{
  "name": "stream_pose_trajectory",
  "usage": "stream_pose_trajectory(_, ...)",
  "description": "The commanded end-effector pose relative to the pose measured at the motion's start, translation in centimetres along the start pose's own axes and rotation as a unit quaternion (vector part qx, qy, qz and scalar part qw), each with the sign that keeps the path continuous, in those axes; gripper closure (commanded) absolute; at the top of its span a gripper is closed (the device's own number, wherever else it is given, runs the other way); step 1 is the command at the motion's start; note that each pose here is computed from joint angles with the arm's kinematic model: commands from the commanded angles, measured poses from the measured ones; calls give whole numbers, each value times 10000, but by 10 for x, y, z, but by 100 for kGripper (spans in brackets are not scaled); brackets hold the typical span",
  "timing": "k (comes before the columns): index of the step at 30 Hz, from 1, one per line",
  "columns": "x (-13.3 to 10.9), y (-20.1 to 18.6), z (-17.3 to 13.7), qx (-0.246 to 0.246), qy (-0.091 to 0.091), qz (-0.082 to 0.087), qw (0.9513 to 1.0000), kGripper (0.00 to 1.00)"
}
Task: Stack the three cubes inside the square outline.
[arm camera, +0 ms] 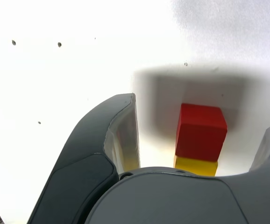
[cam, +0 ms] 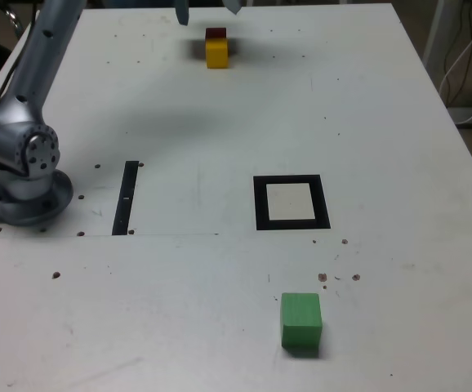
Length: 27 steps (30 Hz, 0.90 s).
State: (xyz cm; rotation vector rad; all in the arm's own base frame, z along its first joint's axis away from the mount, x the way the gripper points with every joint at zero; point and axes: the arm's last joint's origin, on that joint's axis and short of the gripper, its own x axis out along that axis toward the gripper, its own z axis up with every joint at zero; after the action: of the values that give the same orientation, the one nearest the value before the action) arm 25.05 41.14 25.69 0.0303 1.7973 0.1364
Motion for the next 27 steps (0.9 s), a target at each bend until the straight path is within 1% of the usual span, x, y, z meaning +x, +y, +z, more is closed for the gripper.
stream_pose_trajectory(1, 3, -2, 5, 4, 72, -6, 10000, 8)
stream_pose_trajectory(7, 14, -5, 16, -37, 224, -44, 9997, 9)
stream_pose_trajectory(10, 19, -7, 22, -69, 263, -59, 9996, 9)
stream_pose_trajectory(16, 26, -8, 31, -152, 332, -30, 9993, 11)
stream_pose_trajectory(21, 35, -8, 35, -189, 405, -86, 9990, 14)
stream_pose_trajectory(27, 39, -7, 38, -197, 422, -114, 9989, 20)
